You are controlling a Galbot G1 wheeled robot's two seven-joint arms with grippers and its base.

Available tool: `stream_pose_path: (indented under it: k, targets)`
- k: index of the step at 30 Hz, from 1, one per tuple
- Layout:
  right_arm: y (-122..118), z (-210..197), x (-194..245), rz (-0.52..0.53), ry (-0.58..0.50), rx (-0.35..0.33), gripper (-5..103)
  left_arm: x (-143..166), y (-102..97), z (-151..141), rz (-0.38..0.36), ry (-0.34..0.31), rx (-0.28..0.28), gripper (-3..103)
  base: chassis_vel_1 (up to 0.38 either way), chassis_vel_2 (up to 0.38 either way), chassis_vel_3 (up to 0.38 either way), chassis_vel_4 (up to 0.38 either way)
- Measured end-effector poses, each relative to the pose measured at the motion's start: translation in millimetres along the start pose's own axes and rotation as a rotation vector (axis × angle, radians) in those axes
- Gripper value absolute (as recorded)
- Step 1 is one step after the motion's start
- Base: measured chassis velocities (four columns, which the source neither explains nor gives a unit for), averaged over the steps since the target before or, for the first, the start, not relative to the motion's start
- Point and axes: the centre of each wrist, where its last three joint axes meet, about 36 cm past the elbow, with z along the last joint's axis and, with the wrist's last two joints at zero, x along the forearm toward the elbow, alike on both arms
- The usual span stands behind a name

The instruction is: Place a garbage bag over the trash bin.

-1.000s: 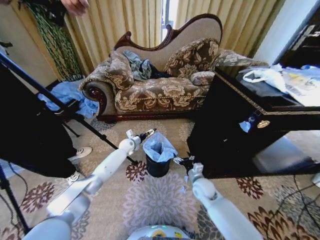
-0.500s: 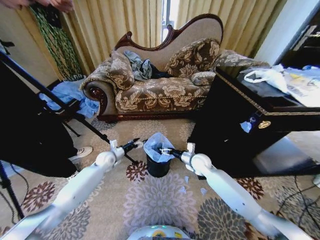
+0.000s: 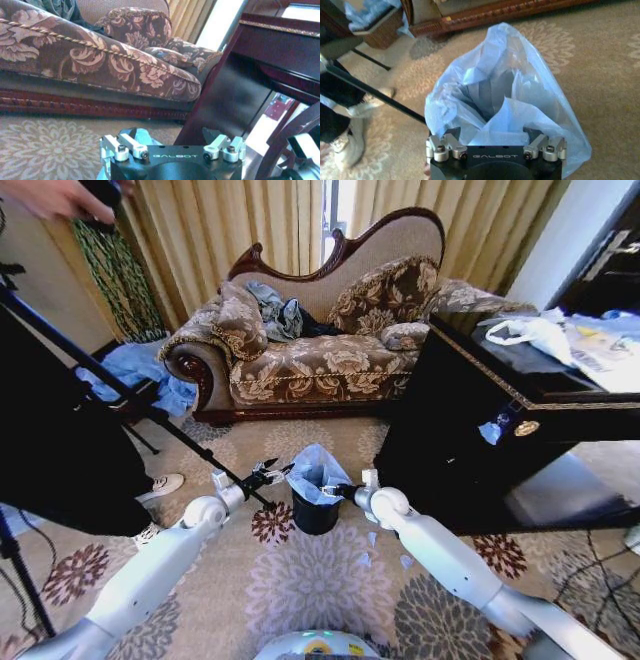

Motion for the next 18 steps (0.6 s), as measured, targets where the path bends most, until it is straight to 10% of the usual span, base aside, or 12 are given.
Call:
stream_pose_path:
  k: [18]
  targets:
    - [8, 15, -2, 0.017, -0.006, 0.005, 30, -5, -5.3, 2, -0.009, -0.009, 0.027, 92, 0.0, 0.0, 0.0, 0.0]
